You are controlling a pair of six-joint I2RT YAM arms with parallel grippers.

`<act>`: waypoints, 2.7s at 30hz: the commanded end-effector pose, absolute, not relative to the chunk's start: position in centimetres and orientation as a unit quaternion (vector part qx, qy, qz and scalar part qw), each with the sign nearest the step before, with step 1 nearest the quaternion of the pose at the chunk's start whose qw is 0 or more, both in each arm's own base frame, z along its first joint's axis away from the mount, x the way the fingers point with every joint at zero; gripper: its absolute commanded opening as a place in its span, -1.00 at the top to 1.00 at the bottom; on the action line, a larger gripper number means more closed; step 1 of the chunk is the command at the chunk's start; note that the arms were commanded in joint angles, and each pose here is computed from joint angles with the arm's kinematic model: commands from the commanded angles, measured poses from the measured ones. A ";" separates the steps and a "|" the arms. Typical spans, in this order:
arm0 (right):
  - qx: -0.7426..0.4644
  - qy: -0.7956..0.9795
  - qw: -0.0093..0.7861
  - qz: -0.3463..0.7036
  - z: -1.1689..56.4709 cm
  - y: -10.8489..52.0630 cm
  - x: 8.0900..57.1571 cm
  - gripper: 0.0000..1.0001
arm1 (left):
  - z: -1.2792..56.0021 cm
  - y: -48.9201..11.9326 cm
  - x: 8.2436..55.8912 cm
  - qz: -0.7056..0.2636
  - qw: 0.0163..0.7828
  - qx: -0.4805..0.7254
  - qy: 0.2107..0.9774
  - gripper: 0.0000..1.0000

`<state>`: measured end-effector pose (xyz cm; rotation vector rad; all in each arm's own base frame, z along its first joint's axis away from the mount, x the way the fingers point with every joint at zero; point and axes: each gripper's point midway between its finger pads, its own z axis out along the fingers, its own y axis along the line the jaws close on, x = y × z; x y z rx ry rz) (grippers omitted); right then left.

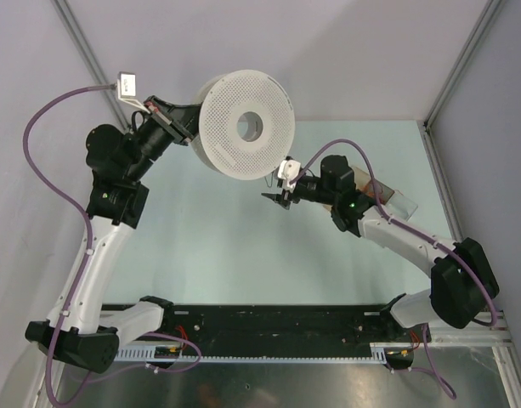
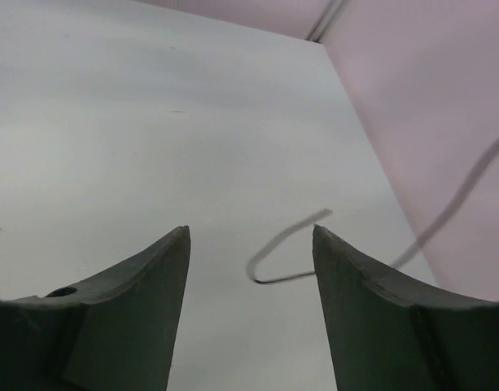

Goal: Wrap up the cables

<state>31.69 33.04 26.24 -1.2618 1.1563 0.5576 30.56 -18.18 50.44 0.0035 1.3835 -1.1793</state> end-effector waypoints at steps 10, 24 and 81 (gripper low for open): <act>-0.565 0.470 0.633 0.242 25.6 34.9 32.0 -0.27 | 55.7 -18.5 27.1 -0.548 0.645 0.043 0.531 1.00; -0.545 0.450 0.667 0.236 29.4 33.7 31.2 -0.39 | 55.3 -18.6 27.3 -0.547 0.642 0.043 0.535 1.00; -0.671 0.341 0.580 0.311 28.6 37.0 16.1 1.00 | 38.7 -14.8 39.8 -0.302 0.618 -0.107 0.718 1.00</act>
